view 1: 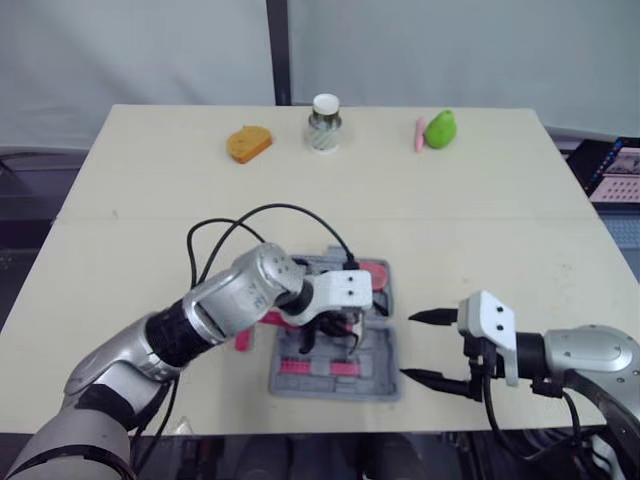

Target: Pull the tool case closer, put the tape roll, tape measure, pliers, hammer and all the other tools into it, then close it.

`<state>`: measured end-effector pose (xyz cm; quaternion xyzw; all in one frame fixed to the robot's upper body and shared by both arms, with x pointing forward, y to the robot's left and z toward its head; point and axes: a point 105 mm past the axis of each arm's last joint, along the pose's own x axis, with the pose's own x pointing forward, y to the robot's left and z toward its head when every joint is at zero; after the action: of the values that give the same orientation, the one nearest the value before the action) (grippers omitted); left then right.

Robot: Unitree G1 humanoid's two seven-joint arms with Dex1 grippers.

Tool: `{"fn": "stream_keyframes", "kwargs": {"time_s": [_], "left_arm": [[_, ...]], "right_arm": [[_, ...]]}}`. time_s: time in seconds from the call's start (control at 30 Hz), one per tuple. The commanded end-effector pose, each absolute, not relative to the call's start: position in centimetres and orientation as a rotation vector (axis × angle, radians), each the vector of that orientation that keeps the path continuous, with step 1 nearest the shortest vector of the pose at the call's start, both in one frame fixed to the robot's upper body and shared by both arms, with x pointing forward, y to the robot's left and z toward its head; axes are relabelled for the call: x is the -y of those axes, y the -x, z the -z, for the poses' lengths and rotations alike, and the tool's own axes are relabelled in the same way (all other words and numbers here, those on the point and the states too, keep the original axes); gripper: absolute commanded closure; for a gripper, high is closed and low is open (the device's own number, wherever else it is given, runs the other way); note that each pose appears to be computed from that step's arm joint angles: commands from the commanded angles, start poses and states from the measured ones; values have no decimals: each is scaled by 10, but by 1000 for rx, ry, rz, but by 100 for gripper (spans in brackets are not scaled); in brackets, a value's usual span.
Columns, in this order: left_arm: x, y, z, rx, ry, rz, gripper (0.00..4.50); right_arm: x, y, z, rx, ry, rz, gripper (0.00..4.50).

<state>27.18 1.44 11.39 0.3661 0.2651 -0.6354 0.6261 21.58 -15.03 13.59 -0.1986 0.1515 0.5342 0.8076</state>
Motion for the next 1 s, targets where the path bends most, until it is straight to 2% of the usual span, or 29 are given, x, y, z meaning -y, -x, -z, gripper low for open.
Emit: {"fn": "stream_keyframes", "kwargs": {"time_s": [0.03, 0.5, 0.83, 1.0], "left_arm": [[-6, -274, -119, -555, -899, 1461, 447], [18, -266, -111, -562, -880, 1433, 447], [26, -252, -103, -606, -816, 1418, 447], [27, -254, -100, -604, -828, 1407, 447]], "right_arm": [[150, -214, -143, -299, 447, -1135, 0], [182, -213, -144, -368, 502, -1121, 0], [182, -216, -144, -364, 512, -1130, 0], [181, -215, -144, -365, 512, -1135, 0]]}}
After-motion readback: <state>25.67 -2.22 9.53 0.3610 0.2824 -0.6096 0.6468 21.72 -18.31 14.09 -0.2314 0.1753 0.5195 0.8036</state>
